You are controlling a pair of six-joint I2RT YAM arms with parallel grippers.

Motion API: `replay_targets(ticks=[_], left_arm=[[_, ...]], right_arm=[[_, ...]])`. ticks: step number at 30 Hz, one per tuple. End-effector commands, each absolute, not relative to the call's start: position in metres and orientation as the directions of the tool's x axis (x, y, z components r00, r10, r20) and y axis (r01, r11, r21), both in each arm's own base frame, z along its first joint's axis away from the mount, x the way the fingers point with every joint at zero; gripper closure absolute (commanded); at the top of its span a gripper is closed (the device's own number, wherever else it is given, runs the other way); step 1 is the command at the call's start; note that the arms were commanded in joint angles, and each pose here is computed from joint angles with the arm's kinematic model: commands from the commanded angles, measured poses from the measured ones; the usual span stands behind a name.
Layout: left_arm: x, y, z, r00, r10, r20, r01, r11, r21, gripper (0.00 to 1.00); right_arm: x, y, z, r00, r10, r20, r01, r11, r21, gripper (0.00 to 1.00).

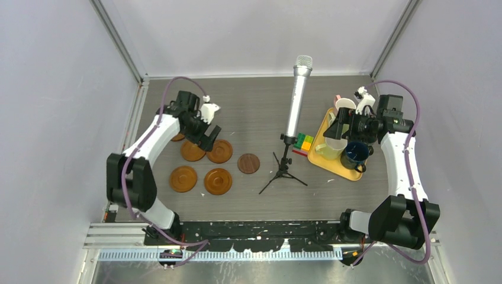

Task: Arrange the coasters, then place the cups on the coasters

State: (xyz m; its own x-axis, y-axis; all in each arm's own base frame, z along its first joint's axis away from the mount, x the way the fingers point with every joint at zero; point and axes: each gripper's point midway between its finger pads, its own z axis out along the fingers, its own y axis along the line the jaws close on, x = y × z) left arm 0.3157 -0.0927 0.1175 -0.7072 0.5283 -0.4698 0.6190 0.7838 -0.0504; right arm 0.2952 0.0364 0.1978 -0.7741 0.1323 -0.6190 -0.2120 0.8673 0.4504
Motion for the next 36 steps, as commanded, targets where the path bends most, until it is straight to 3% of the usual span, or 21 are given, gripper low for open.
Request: replay_targets(ticks=[1,8,17,25,36], left_arm=[[0.355,-0.105,0.11,-0.625,0.635,-0.454,0.689,0.722,0.06,0.0],[0.378,-0.122,0.071,-0.594,0.725,-0.348,0.742,0.661,0.111,0.01],[0.387,-0.141,0.034,-0.577,0.763,-0.292,0.772,0.626,0.111,0.09],[0.439,-0.167,0.032,-0.622,0.702,-0.346,0.722,0.686,0.094,0.29],[0.512,-0.232,0.028,-0.649,0.617,-0.445,0.683,0.73,0.017,0.41]], right_arm=[[0.297,0.04,0.206,-0.745,0.109,-0.658,-0.259,0.862,0.437,0.07],[0.295,0.041,0.204,-0.756,0.1,-0.646,-0.268,0.854,0.445,0.07],[0.294,0.044,0.206,-0.755,0.098,-0.649,-0.28,0.847,0.453,0.07],[0.294,0.044,0.204,-0.759,0.097,-0.644,-0.279,0.845,0.456,0.07],[0.295,0.043,0.202,-0.762,0.096,-0.641,-0.276,0.846,0.456,0.07]])
